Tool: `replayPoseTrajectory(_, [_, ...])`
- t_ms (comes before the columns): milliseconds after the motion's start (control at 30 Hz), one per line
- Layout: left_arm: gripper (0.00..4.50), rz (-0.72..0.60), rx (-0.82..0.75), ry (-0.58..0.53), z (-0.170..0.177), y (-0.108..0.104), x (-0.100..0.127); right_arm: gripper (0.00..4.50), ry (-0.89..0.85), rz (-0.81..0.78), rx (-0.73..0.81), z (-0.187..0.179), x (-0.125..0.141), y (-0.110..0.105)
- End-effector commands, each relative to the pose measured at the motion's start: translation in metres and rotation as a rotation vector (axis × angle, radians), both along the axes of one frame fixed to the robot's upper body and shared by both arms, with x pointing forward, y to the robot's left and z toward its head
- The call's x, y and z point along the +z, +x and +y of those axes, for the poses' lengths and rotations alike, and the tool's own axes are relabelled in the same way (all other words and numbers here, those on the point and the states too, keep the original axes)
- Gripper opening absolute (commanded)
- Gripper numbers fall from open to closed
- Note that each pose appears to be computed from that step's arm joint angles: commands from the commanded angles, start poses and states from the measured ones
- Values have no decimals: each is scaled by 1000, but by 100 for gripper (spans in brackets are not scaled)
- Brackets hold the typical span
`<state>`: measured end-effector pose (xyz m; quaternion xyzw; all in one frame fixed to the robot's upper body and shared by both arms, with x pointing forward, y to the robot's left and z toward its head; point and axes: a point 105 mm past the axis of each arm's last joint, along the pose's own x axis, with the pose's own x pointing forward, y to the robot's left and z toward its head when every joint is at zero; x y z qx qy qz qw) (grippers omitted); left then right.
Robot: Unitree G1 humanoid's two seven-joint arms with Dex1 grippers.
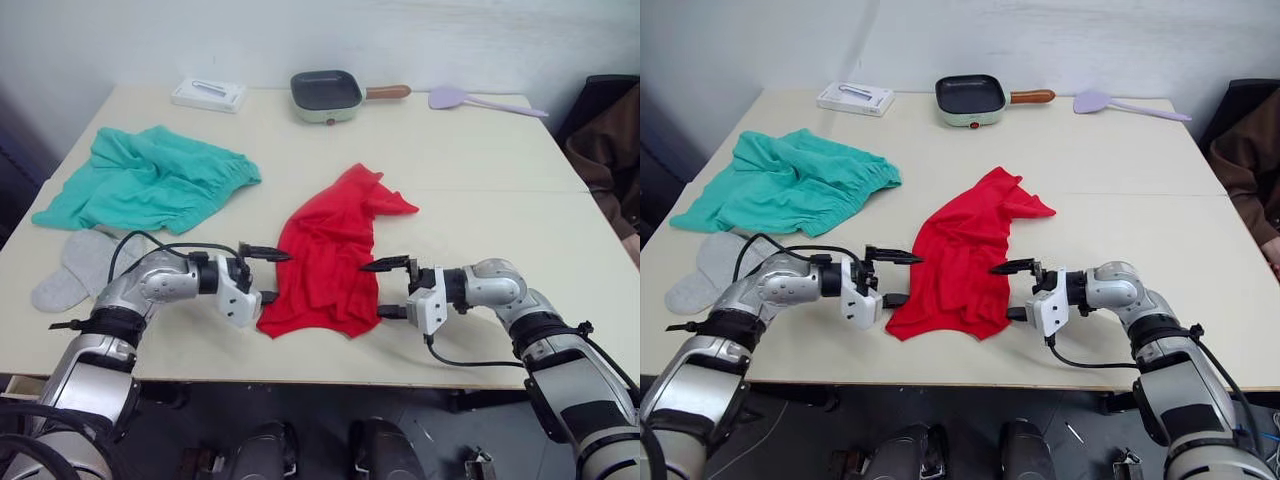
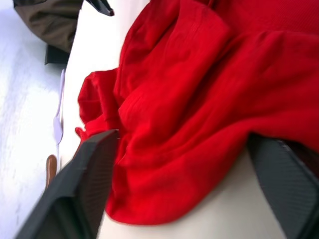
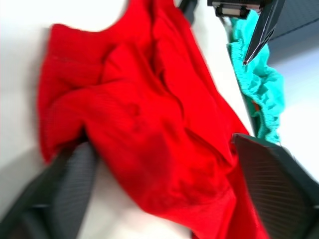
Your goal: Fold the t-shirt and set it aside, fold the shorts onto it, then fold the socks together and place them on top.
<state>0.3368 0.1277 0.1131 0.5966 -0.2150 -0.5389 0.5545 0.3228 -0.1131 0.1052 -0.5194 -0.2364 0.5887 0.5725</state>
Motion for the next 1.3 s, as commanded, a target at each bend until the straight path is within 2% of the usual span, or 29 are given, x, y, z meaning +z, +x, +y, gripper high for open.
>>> replayPoseTrajectory(33, [288, 74, -46, 90, -6, -9, -28, 284, -53, 45, 30, 4, -16, -7])
replayPoseTrajectory(167, [150, 83, -38, 88, -8, -7, -31, 133, -63, 43, 31, 7, -18, -7])
replayPoseTrajectory(300, [26, 97, -32, 83, -7, -8, -34, 1, -71, 52, 13, 7, -19, -4])
replayPoseTrajectory(333, [2, 104, -30, 81, -6, -9, -36, 0, -72, 51, 9, 6, -19, -4])
replayPoseTrajectory(500, [2, 131, -26, 44, -2, -16, -35, 0, -88, 80, -26, -6, -17, -4])
replayPoseTrajectory(700, [2, 283, -76, -138, -10, -54, -10, 0, -150, 265, -132, -50, -1, -21])
replayPoseTrajectory(900, [2, 375, -113, -181, -21, -83, 9, 0, -205, 397, -156, -72, 9, -58])
replayPoseTrajectory(1000, [2, 424, -143, -143, -22, -100, 9, 0, -246, 500, -164, -77, 8, -80])
replayPoseTrajectory(1167, [2, 597, -151, -115, -18, -131, 3, 0, -279, 680, -177, -73, 7, -116])
replayPoseTrajectory(1300, [2, 649, -138, -116, -18, -143, 2, 0, -309, 869, -192, -69, 4, -147])
